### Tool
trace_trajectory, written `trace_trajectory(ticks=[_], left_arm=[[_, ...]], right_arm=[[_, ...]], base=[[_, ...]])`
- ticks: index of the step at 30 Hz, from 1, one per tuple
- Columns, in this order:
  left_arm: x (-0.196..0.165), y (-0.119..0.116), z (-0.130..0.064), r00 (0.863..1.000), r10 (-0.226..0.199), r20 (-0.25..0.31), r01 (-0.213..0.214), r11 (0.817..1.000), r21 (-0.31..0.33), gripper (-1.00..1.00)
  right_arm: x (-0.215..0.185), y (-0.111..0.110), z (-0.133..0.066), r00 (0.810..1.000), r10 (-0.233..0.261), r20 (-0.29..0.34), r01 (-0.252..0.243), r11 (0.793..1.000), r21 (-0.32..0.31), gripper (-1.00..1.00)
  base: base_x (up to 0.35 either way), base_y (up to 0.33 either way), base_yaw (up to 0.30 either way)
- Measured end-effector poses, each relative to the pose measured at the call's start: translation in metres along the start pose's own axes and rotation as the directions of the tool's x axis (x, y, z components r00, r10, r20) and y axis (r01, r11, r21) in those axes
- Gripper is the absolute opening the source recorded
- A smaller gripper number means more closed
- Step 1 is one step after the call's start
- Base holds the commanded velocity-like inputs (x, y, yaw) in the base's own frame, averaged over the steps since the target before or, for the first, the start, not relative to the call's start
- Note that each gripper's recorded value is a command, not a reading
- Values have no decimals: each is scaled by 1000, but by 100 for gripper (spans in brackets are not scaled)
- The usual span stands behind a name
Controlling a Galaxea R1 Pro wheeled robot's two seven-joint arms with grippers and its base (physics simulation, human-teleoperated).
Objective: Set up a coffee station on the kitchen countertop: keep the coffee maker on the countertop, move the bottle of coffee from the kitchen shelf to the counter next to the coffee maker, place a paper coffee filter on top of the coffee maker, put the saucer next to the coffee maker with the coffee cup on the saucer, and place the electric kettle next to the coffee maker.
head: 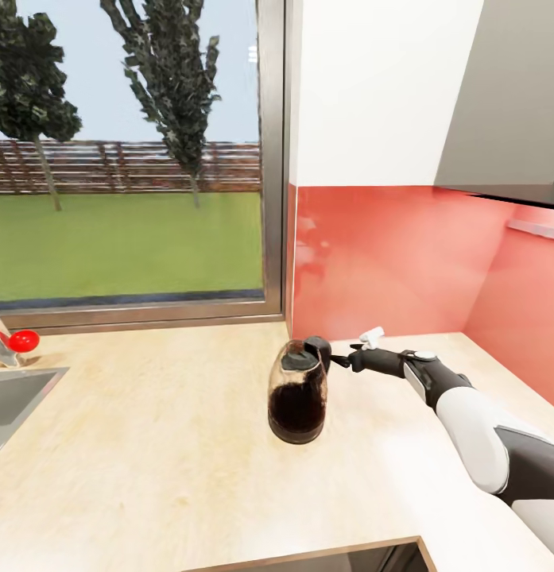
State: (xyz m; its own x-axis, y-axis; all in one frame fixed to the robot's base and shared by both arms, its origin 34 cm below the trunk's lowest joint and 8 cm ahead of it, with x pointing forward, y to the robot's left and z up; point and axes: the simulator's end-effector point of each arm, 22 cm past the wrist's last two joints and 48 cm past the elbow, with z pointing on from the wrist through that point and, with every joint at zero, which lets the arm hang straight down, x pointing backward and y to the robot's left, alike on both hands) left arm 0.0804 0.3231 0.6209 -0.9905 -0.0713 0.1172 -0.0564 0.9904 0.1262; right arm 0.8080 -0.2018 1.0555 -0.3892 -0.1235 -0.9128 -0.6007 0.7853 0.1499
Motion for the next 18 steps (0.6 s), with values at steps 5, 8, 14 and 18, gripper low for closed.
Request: trace_trajectory(ticks=[5, 8, 14, 18], left_arm=[[0, 0, 0, 1000, -1, -1, 1, 1000, 0, 100], [0, 0, 0, 1000, 0, 0, 0, 1000, 0, 100], [0, 1, 0, 1000, 0, 0, 0, 1000, -1, 100], [2, 1, 0, 1000, 0, -3, 0, 1000, -2, 100]], right_arm=[[0, 0, 0, 1000, -1, -1, 1, 1000, 0, 100], [0, 0, 0, 1000, -1, -1, 1, 1000, 0, 100], [1, 0, 0, 1000, 1, -1, -1, 1000, -1, 100], [0, 4, 3, 1000, 3, 0, -3, 1000, -7, 100]], base=[[94, 0, 0], [23, 0, 0], [44, 0, 0], [30, 0, 0]])
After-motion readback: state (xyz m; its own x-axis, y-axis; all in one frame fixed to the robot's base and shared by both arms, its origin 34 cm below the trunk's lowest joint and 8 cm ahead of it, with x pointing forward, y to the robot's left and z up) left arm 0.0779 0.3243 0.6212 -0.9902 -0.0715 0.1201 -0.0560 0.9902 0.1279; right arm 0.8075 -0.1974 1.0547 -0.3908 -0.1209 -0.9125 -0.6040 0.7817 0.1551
